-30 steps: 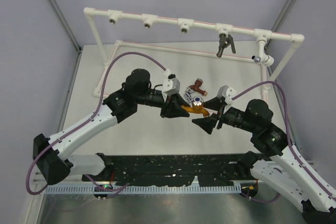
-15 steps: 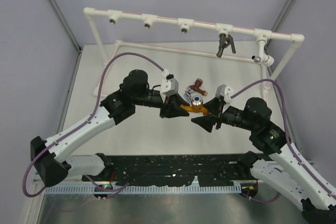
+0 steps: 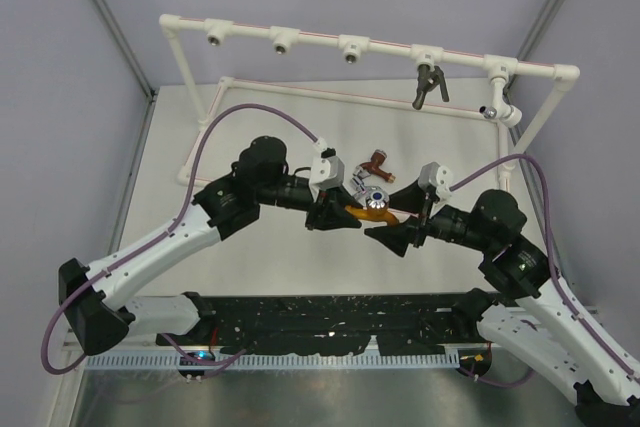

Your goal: Install the water faucets

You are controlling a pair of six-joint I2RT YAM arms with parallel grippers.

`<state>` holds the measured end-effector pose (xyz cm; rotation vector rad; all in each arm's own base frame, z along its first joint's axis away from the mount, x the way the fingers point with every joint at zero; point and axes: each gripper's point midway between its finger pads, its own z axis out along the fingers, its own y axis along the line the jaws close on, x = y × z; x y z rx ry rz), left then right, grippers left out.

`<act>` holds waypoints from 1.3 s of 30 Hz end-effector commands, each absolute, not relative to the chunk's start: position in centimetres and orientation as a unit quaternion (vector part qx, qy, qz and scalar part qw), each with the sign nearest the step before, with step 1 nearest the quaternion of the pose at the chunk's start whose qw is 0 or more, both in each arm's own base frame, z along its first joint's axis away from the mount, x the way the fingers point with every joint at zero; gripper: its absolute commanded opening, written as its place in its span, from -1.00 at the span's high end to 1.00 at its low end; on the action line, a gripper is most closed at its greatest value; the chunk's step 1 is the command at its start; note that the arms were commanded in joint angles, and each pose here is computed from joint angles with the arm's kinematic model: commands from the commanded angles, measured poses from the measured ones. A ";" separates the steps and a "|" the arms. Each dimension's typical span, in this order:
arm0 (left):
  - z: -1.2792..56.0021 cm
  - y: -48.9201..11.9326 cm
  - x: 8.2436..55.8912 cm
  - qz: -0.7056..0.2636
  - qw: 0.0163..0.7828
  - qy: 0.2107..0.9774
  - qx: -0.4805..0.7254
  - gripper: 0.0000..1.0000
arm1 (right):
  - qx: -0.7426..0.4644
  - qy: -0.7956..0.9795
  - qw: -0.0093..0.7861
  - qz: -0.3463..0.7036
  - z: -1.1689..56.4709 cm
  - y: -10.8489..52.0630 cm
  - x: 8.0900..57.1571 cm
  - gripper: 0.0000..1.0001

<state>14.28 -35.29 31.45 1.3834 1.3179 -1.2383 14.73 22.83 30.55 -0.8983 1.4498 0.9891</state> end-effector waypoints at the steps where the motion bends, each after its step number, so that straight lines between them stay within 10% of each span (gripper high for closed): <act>1: 32.6 -35.4 14.1 -0.490 0.434 0.508 0.560 1.00 | -0.385 0.579 0.581 0.423 33.2 22.7 14.3 -0.40; 16: 33.1 -36.5 12.9 -0.499 0.428 0.490 0.573 1.00 | -0.387 0.569 0.574 0.444 33.2 23.2 13.8 -0.01; 25: 33.8 -36.2 13.9 -0.481 0.456 0.500 0.558 0.98 | -0.390 0.586 0.571 0.423 31.9 23.0 14.5 0.90; 32: 31.8 -33.0 19.7 -0.400 0.497 0.616 0.463 -0.29 | -0.343 0.608 0.616 0.366 31.6 20.7 16.0 0.90; 39: 28.0 -24.9 28.2 -0.250 0.517 0.765 0.291 -0.85 | -0.298 0.630 0.653 0.298 30.2 18.5 18.3 0.90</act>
